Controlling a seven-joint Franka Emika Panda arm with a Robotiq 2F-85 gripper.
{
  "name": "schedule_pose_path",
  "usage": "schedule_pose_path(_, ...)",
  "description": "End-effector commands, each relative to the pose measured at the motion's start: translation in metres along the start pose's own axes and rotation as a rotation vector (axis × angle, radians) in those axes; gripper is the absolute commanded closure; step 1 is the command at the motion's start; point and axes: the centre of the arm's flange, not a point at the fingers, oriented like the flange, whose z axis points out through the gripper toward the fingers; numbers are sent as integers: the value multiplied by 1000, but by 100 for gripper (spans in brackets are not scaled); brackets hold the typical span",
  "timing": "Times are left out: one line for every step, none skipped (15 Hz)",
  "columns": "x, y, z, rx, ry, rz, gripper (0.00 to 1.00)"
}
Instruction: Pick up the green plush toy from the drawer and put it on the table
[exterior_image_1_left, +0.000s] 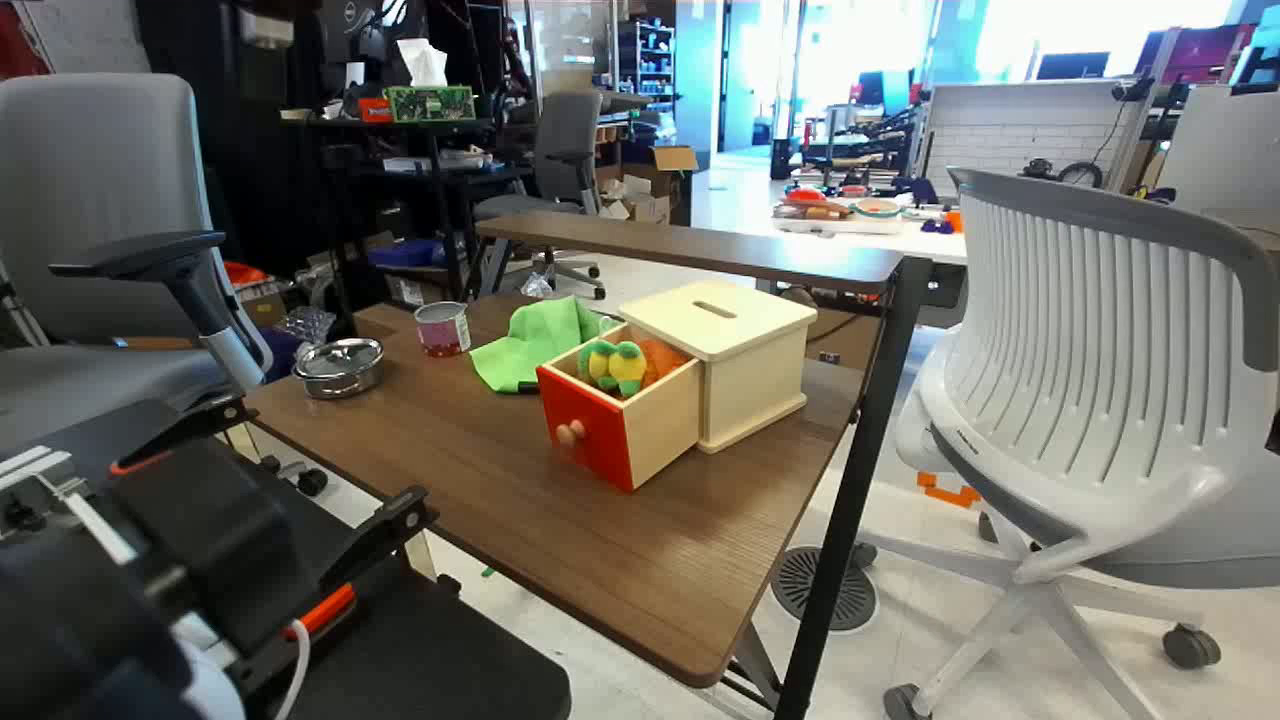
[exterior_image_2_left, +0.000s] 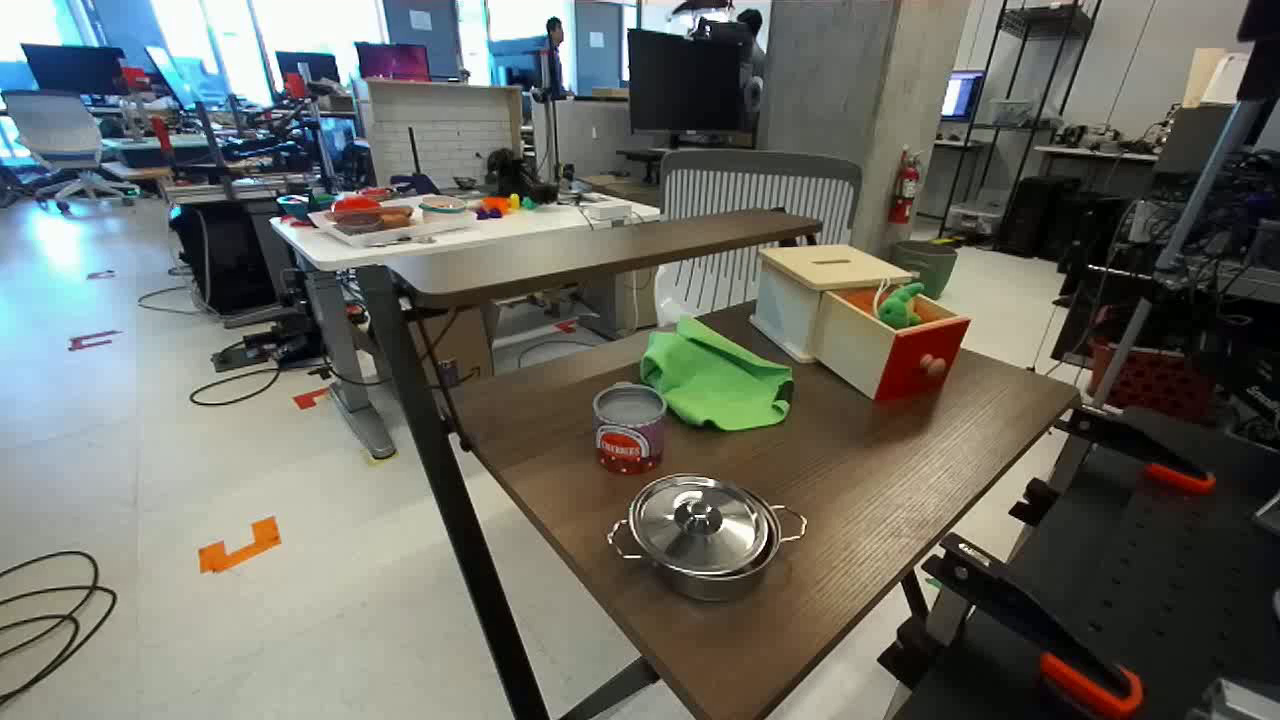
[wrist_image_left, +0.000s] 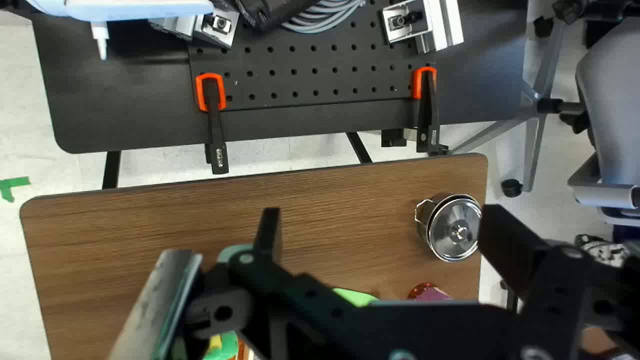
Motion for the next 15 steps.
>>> schedule_pose_path(0,0,0,0,0,0,0)
schedule_pose_path(0,0,0,0,0,0,0)
schedule_pose_path(0,0,0,0,0,0,0)
schedule_pose_path(0,0,0,0,0,0,0)
schedule_pose_path(0,0,0,0,0,0,0)
schedule_pose_path(0,0,0,0,0,0,0)
schedule_pose_path(0,0,0,0,0,0,0)
schedule_pose_path(0,0,0,0,0,0,0)
schedule_pose_path(0,0,0,0,0,0,0)
schedule_pose_path(3,-1,7,-28,59,29,0)
schedule_pose_path(8,0,13,-67,108,47,0)
schedule_pose_path(13,1,17,-87,146,57,0)
schedule_pose_path(19,1,22,-106,186,70,0)
schedule_pose_path(24,1,26,-119,219,78,0)
schedule_pose_path(30,2,30,-131,237,89,0)
